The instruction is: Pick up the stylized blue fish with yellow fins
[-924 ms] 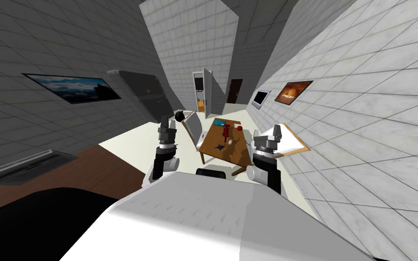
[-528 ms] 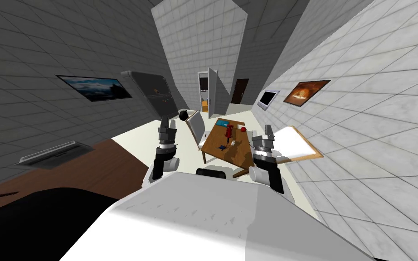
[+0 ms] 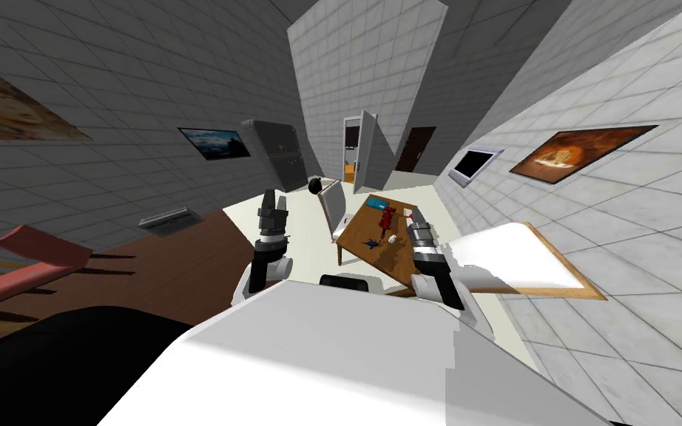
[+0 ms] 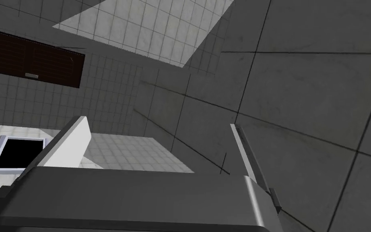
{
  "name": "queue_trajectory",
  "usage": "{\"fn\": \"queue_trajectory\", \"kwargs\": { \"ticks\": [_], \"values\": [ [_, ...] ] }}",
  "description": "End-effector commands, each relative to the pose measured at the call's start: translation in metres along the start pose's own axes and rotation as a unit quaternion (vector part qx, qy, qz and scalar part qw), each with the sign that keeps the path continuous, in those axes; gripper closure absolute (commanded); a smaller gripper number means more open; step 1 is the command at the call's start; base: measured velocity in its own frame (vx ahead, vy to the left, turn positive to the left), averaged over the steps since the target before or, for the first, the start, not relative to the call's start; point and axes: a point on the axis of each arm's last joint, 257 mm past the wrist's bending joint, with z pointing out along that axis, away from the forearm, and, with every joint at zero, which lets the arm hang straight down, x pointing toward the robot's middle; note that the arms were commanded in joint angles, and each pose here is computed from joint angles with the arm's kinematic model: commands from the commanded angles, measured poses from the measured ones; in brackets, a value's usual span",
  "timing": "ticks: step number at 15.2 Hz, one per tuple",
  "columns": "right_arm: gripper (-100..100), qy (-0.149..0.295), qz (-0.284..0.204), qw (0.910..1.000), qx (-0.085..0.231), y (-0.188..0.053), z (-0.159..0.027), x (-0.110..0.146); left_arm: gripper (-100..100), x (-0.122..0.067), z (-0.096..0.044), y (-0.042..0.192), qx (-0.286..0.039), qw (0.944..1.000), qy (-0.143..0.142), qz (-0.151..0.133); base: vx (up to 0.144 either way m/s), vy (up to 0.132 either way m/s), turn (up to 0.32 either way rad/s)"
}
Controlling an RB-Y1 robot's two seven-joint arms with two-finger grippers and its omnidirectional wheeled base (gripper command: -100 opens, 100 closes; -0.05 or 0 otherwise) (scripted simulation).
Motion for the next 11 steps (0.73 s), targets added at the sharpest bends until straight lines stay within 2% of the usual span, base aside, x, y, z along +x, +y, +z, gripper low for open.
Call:
{"fn": "queue_trajectory", "kwargs": {
  "ticks": [1,2,3,4,5,6,7,8,9,10,11],
  "values": [
    [-100,0.023,-0.046,0.9983,0.026,-0.020,-0.004,0.009,0,0.000,0.000,0.000,0.000,1.0000,0.000,0.000,-0.026,-0.013,0.316],
    [-100,0.023,-0.047,0.9983,0.026,-0.020,-0.004,0.009,0,0.000,0.000,0.000,0.000,1.0000,0.000,0.000,-0.023,-0.012,0.256],
    [-100,0.039,-0.079,0.9951,0.045,-0.035,-0.008,0.014,0,0.000,0.000,0.000,0.000,1.0000,0.000,0.000,-0.024,-0.006,0.328],
    [-100,0.039,-0.079,0.9951,0.045,-0.035,-0.008,0.014,0,0.000,0.000,0.000,0.000,1.0000,0.000,0.000,-0.023,-0.008,0.280],
    [-100,0.056,-0.111,0.9902,0.064,-0.051,-0.012,0.018,0,0.000,0.000,0.000,0.000,1.0000,0.000,0.000,-0.023,-0.006,0.332],
    [-100,0.056,-0.111,0.9902,0.064,-0.051,-0.012,0.018,0,0.000,0.000,0.000,0.000,1.0000,0.000,0.000,-0.023,-0.008,0.309],
    [-100,0.073,-0.143,0.9835,0.083,-0.068,-0.018,0.021,0,0.000,0.000,0.000,0.000,1.0000,0.000,0.000,-0.028,-0.006,0.382],
    [-100,0.073,-0.143,0.9835,0.083,-0.068,-0.018,0.021,0,0.000,0.000,0.000,0.000,1.0000,0.000,0.000,-0.025,-0.011,0.302],
    [-100,0.090,-0.174,0.9751,0.103,-0.086,-0.026,0.023,0,0.000,0.000,0.000,0.000,1.0000,0.000,0.000,-0.024,-0.005,0.364],
    [-100,0.091,-0.175,0.9749,0.103,-0.086,-0.026,0.023,0,0.000,0.000,0.000,0.000,1.0000,0.000,0.000,-0.021,-0.009,0.304],
    [-100,0.109,-0.206,0.9648,0.123,-0.105,-0.034,0.025,0,0.000,0.000,0.000,0.000,1.0000,0.000,0.000,-0.023,-0.009,0.347]
  ]
}}
